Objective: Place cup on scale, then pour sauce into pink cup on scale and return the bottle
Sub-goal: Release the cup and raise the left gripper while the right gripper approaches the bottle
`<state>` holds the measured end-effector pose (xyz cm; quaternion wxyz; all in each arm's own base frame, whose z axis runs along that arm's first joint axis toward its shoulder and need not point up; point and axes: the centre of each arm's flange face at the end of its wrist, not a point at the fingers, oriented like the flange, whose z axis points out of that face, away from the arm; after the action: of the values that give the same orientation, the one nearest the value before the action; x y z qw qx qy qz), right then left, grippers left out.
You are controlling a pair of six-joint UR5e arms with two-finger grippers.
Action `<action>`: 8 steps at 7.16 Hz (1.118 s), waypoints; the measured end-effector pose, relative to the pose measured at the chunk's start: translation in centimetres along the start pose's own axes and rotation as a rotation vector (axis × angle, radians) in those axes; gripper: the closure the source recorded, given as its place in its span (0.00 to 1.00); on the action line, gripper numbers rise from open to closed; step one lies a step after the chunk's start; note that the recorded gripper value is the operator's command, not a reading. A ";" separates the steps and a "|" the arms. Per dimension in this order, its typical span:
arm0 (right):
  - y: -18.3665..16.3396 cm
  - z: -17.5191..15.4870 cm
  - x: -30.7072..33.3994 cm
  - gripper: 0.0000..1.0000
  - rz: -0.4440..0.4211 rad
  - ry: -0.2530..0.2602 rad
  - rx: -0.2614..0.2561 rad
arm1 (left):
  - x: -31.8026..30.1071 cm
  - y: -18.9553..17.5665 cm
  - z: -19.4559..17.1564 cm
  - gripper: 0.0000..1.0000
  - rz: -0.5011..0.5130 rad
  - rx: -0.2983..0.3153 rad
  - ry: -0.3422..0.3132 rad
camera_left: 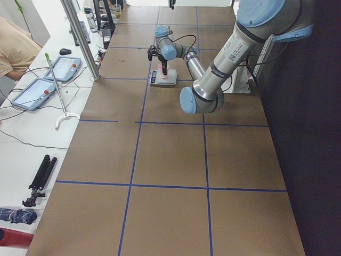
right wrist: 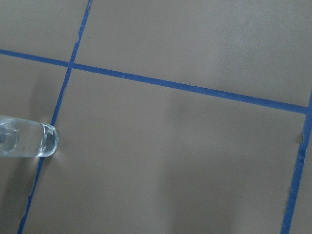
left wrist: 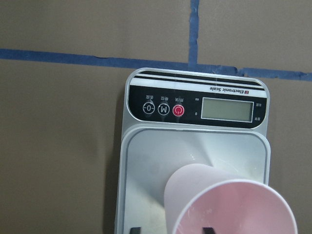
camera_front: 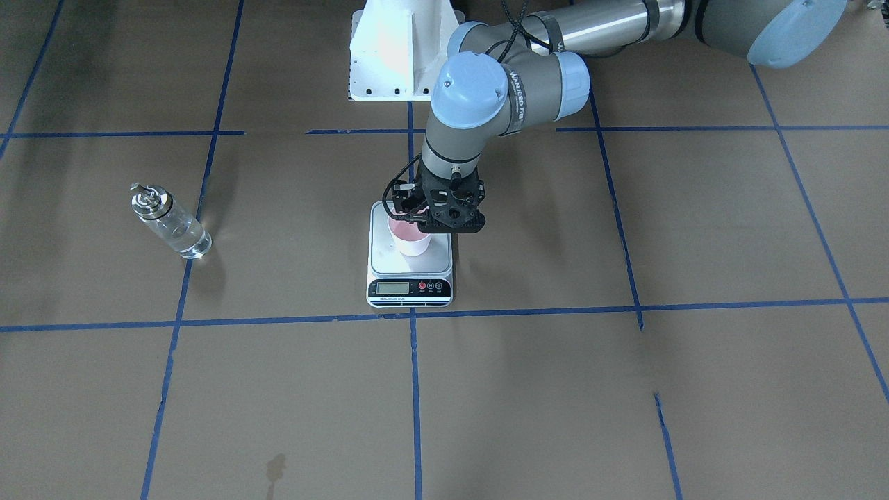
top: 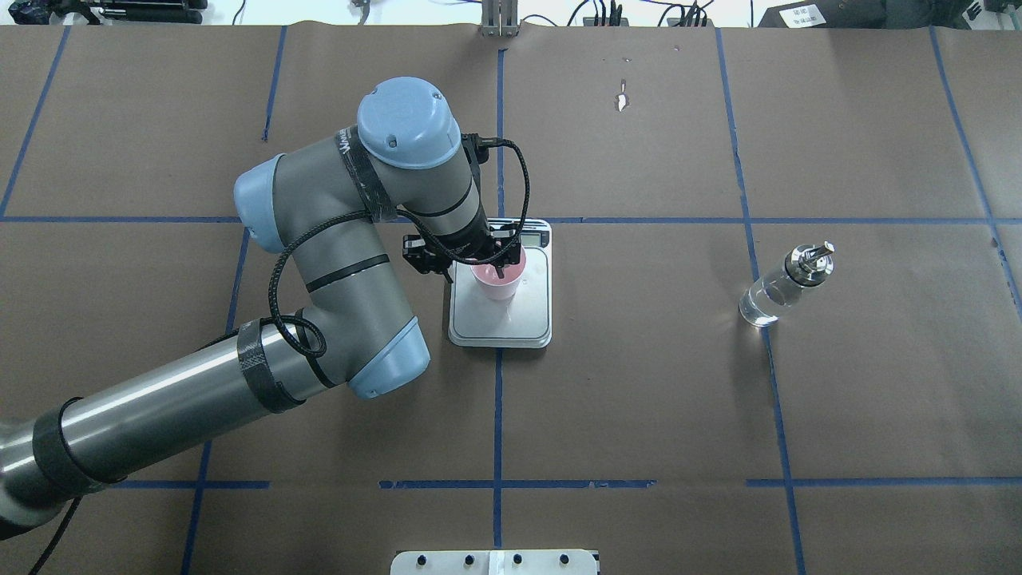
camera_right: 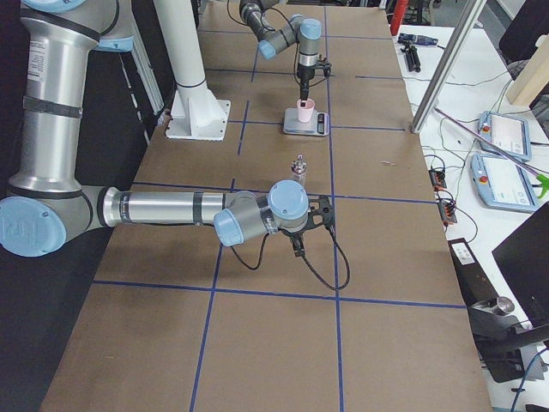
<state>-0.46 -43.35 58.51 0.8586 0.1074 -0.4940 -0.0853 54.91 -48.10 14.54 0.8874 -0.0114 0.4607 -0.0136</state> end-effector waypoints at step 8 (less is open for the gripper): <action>1.7 13.6 -19.6 0.01 0.079 -0.073 0.244 | -8.4 1.0 -12.7 0.27 0.013 0.152 0.133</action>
<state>-21.96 -38.12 49.35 0.8233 0.1886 -0.5354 0.0053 39.70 -46.86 14.11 0.8532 0.0599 0.5163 -0.0437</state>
